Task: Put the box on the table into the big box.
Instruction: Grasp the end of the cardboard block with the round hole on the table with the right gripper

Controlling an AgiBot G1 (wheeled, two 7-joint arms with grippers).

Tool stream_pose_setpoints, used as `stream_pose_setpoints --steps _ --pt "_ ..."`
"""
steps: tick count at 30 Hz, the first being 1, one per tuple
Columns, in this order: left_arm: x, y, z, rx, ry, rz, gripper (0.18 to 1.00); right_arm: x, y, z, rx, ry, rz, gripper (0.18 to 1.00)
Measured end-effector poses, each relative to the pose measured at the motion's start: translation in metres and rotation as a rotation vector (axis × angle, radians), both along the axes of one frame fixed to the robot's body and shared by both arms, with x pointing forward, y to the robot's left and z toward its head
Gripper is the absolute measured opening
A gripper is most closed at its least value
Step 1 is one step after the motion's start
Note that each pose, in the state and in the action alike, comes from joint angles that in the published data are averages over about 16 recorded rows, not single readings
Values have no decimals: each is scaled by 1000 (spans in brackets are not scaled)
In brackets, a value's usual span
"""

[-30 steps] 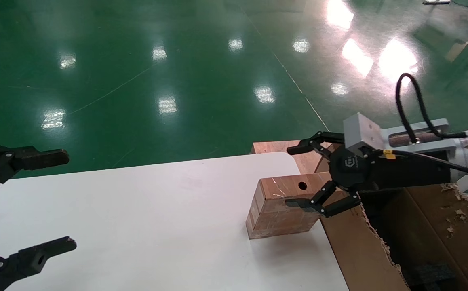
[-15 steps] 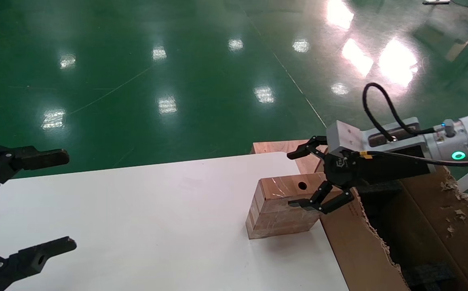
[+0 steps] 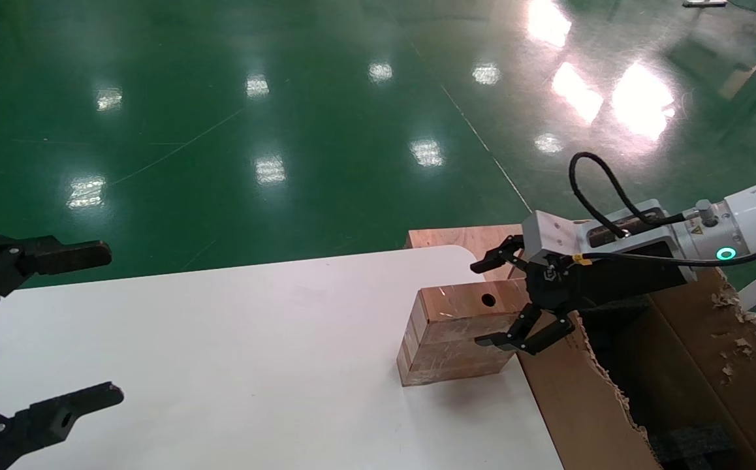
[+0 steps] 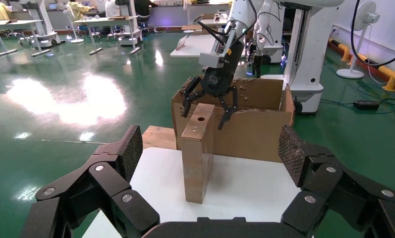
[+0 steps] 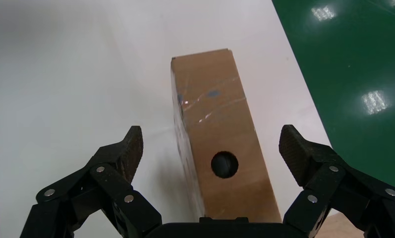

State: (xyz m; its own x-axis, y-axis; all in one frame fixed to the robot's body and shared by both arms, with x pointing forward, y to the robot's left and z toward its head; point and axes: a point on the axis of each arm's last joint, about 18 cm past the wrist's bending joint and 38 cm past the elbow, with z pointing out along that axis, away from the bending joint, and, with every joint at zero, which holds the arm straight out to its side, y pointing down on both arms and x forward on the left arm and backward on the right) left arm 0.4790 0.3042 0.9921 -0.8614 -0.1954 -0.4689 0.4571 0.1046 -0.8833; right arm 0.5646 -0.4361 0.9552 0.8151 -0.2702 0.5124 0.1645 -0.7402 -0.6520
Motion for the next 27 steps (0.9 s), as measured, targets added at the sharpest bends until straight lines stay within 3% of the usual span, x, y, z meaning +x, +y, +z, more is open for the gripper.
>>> stream_pose_setpoints --steps 27 --pt "0 0 0 0 0 1 999 11 -7 0 -69 19 -13 1000"
